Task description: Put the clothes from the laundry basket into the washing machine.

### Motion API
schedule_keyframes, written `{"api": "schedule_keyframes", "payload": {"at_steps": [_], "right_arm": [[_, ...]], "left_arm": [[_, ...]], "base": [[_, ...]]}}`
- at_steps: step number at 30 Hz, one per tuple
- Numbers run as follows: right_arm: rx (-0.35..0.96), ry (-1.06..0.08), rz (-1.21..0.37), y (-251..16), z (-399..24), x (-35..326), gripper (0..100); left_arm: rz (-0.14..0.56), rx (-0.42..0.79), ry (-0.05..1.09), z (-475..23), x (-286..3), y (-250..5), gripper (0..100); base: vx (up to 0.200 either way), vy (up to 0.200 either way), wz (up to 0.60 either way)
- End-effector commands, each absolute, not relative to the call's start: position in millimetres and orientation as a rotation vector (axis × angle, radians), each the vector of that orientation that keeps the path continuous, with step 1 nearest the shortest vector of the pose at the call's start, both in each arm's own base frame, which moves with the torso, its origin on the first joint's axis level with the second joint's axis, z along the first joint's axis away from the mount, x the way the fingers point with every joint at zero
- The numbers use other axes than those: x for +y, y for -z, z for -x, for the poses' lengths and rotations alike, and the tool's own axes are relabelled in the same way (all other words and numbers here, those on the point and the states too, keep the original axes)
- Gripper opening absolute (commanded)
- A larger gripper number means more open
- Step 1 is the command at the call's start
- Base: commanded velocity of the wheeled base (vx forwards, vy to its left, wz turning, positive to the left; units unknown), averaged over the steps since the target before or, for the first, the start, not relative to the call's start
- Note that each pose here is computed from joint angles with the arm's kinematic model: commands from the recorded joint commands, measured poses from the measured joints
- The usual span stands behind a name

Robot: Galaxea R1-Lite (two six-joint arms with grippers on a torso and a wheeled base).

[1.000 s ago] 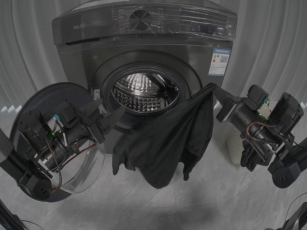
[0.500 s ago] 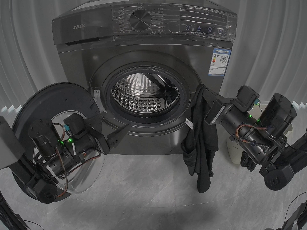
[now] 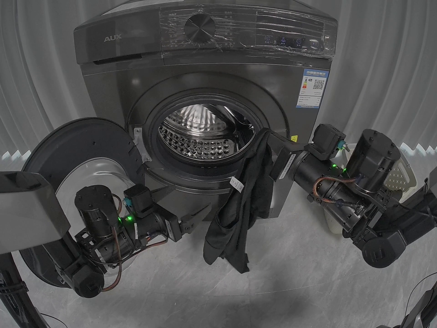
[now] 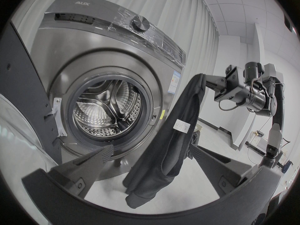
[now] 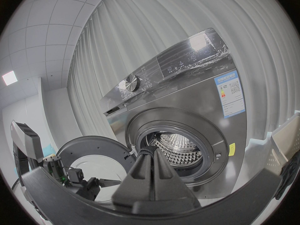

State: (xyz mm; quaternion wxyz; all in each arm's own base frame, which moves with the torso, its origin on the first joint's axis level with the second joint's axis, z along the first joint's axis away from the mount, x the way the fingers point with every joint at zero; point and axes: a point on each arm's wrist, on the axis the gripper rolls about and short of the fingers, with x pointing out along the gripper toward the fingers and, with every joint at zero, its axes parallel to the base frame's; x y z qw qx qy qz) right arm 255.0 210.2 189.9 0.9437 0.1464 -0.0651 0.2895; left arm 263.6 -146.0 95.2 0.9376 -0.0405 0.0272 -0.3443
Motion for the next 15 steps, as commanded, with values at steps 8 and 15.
{"api": "schedule_keyframes", "payload": {"at_steps": [8, 15], "right_arm": [[-0.158, -0.629, -0.315, -205, -254, 225, 0], [-0.171, -0.649, -0.324, -210, -251, 231, 0]], "left_arm": [[0.075, 0.123, 0.713, -285, -163, -62, 100], [0.072, 0.139, 0.721, -294, -171, -49, 100]], "base": [[0.0, 0.0, 0.0], [0.0, 0.0, 0.0]]}}
